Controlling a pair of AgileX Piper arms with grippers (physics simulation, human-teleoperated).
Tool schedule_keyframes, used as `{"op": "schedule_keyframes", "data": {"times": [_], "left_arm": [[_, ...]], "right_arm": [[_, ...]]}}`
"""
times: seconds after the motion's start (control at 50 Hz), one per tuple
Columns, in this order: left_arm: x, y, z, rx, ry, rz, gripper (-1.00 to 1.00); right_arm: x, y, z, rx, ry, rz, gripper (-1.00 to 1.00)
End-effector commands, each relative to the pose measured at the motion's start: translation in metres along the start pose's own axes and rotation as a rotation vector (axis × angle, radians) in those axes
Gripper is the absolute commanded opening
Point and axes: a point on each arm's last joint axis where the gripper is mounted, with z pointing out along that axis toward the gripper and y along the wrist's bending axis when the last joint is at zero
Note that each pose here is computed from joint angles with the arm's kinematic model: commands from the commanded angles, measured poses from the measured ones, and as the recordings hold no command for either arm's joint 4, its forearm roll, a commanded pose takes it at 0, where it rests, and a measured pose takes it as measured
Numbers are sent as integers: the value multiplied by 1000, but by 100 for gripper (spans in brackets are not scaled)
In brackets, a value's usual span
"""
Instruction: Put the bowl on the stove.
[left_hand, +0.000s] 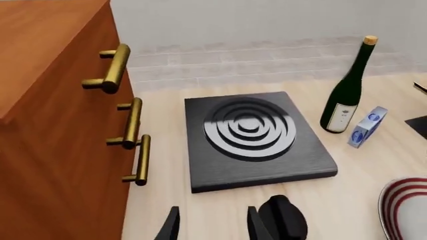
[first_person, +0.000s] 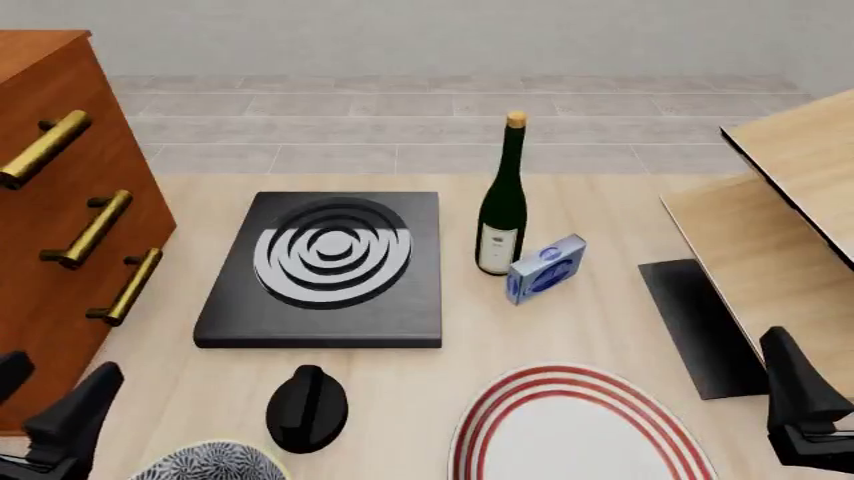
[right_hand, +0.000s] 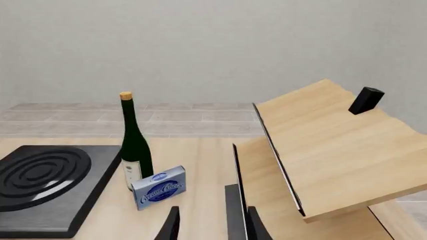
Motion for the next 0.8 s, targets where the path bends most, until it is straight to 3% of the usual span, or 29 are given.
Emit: {"op": "schedule_keyframes", "data": {"times": [0.02, 0.32, 0.34, 0.36, 0.54, 0.8], "left_arm": [[-18, 0, -18, -3, 97, 3, 100], [-39, 0, -40, -45, 156, 30, 100], [-40, 0, -42, -46, 163, 22, 100], [-40, 0, -43, -60, 173, -33, 100], [-49, 0, -54, -55, 193, 39, 100], [-50, -1, -62, -53, 242, 79, 100]], "right_arm": [[0, 0, 0, 0, 0, 0, 100], [0, 0, 0, 0, 0, 0, 100], [0, 0, 0, 0, 0, 0, 100], [0, 0, 0, 0, 0, 0, 100], [0, 0, 0, 0, 0, 0, 100], [0, 0, 0, 0, 0, 0, 100]]}}
